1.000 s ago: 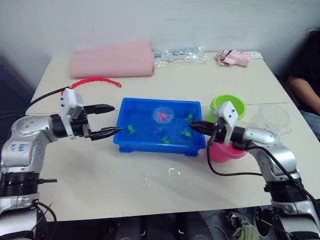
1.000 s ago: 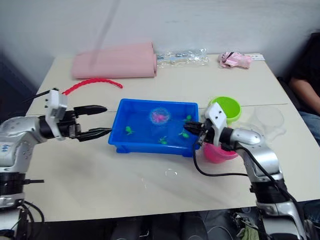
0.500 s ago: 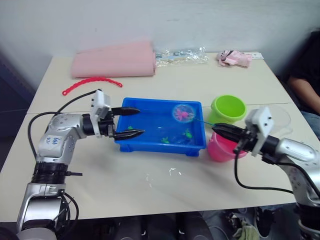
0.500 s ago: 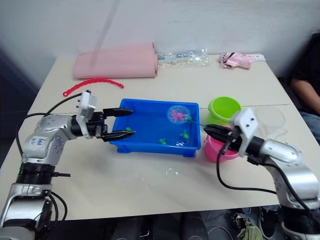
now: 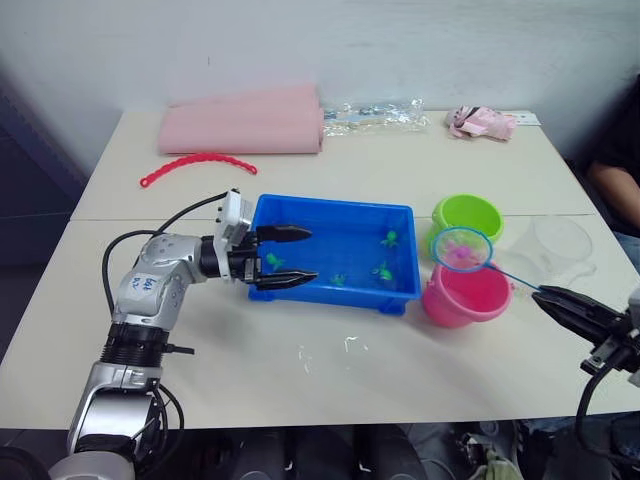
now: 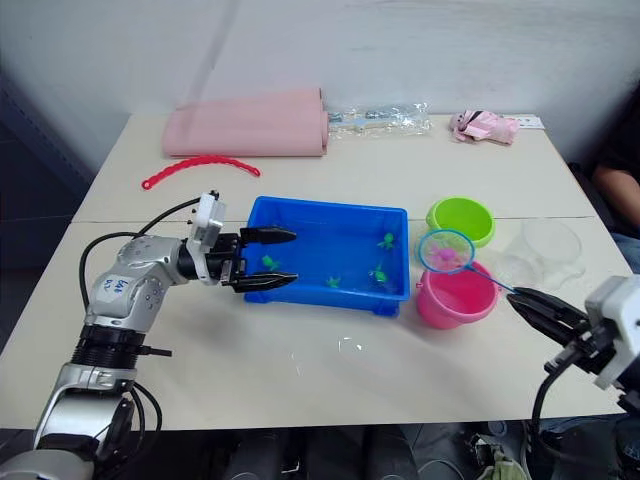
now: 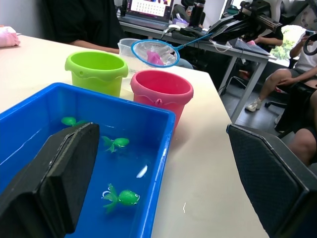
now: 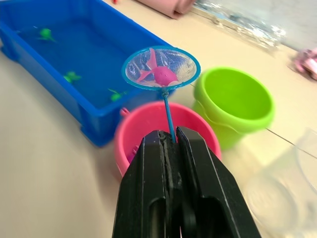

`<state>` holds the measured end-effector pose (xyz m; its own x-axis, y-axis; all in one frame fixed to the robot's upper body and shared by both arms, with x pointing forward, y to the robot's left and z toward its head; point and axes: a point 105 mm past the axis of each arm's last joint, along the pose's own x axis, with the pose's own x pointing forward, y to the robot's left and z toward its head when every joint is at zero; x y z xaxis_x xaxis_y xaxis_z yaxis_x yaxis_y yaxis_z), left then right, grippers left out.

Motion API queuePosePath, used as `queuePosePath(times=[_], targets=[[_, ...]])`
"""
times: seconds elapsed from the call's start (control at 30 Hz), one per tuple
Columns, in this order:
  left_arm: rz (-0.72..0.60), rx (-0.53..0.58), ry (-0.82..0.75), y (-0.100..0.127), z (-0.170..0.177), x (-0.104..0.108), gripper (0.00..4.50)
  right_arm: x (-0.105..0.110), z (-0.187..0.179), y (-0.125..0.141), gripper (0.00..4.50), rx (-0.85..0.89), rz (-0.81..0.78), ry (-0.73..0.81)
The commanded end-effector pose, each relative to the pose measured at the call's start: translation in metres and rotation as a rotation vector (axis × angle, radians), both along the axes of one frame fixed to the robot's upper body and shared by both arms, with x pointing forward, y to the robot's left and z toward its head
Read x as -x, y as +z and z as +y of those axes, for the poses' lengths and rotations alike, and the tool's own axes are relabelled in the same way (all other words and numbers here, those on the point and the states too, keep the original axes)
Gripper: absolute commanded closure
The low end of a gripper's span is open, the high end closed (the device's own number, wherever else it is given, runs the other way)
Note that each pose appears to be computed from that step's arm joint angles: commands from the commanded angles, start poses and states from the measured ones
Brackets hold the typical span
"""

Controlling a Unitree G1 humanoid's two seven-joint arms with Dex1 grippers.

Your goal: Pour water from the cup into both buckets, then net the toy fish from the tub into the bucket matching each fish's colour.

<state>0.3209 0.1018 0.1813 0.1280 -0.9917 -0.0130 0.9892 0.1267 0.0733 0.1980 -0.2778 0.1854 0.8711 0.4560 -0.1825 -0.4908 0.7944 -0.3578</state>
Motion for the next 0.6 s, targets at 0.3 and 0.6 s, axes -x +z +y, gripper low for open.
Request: queuePosePath(times=[0.3, 0.6], targets=[[-0.022, 0.02, -0.019, 0.004, -0.004, -0.002, 0.03, 0.014, -0.027, -0.003, 4.5, 0.395, -0.125, -0.037], [-0.04, 0.022, -0.016, 0.004, -0.003, -0.001, 0.03, 0.006, -0.028, 0.002, 4.5, 0.932, -0.312, 0.1]])
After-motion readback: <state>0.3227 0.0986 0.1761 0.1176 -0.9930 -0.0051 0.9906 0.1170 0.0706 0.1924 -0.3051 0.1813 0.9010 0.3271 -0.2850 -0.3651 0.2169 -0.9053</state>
